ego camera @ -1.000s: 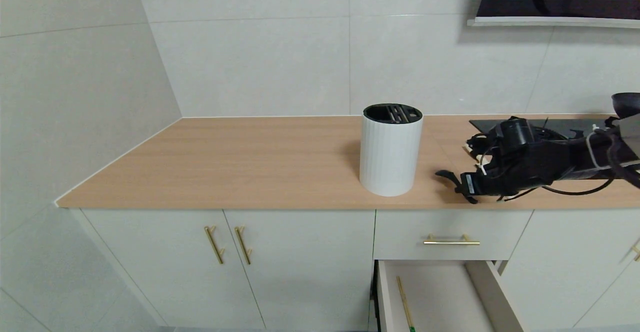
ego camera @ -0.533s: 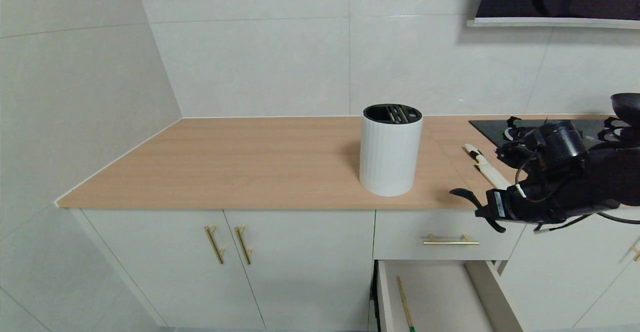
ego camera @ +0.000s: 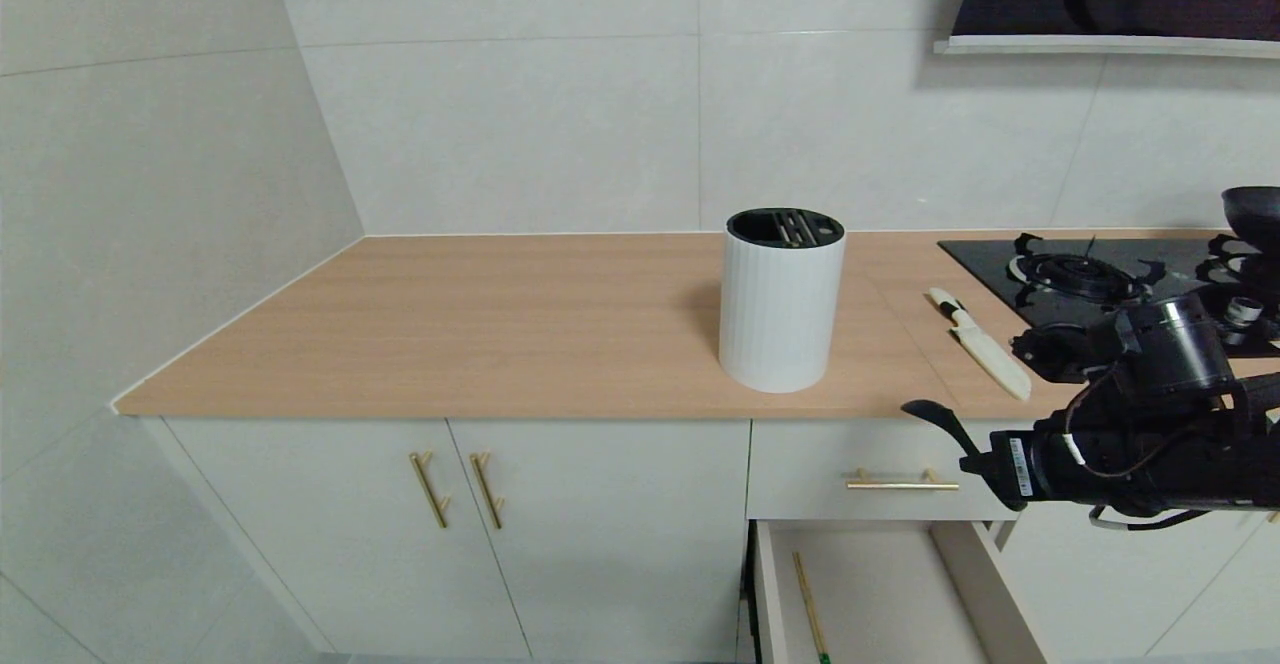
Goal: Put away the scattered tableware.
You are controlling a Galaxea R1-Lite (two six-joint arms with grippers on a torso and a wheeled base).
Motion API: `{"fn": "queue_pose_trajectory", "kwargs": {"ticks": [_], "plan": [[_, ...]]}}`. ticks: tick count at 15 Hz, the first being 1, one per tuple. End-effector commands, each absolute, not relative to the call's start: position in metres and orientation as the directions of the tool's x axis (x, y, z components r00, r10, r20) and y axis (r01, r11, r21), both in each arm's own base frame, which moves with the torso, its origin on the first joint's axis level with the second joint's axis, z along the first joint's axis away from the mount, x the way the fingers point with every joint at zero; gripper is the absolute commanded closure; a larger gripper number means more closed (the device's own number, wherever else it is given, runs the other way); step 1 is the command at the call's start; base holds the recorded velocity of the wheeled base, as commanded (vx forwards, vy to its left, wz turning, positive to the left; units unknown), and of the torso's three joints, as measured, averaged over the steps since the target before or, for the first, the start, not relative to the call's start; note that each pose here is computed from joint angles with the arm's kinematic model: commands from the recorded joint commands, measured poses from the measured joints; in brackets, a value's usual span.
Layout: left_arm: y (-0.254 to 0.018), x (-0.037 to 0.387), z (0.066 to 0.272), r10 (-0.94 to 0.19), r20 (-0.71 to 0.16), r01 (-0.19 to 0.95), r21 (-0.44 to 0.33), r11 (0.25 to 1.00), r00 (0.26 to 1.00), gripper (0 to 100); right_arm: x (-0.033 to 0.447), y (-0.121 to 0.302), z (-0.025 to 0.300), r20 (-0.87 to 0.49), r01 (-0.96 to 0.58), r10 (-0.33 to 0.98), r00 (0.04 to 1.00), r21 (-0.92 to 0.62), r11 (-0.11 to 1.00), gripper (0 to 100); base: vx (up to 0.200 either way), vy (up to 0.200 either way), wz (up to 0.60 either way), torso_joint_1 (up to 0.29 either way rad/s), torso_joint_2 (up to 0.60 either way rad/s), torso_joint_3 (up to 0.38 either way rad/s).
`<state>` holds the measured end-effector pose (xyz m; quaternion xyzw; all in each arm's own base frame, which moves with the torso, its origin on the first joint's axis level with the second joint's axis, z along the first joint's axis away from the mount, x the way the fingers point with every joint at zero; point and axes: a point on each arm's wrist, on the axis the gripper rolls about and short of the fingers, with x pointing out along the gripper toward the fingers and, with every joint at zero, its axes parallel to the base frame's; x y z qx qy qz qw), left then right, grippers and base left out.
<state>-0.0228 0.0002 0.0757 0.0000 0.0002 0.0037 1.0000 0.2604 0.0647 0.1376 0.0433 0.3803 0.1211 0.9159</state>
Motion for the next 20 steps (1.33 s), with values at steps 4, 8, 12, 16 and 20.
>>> {"fn": "queue_pose_trajectory", "kwargs": {"ticks": [4, 8, 12, 16, 20], "plan": [[0.0, -0.023, 0.076, 0.008, -0.002, -0.008, 0.0, 1.0, 1.0, 0, 0.258, 0.066, 0.132, -0.701, -0.202, 0.257, 0.665, 0.162, 0.966, 100, 0.0, 0.0, 0.0, -0.04, 0.08, 0.051], [0.0, -0.023, 0.076, 0.008, 0.0, -0.008, 0.0, 1.0, 1.0, 0, 0.257, 0.065, 0.132, -0.701, -0.218, 0.254, 0.666, 0.143, 0.965, 100, 0.0, 0.0, 0.0, -0.197, 0.45, 0.249], [0.0, -0.023, 0.076, 0.008, -0.002, -0.008, 0.0, 1.0, 1.0, 0, 0.259, 0.066, 0.127, -0.716, -0.232, 0.253, 0.651, 0.13, 0.964, 100, 0.0, 0.0, 0.0, -0.212, 0.49, 0.283], [0.0, -0.023, 0.076, 0.008, -0.002, -0.008, 0.0, 1.0, 1.0, 0, 0.259, 0.066, 0.124, -0.723, -0.233, 0.252, 0.643, 0.129, 0.964, 100, 0.0, 0.0, 0.0, -0.193, 0.49, 0.287], [0.0, -0.023, 0.076, 0.008, 0.0, -0.008, 0.0, 1.0, 1.0, 0, 0.261, 0.067, 0.119, -0.735, -0.235, 0.249, 0.631, 0.125, 0.964, 100, 0.0, 0.0, 0.0, -0.178, 0.46, 0.288]]}}
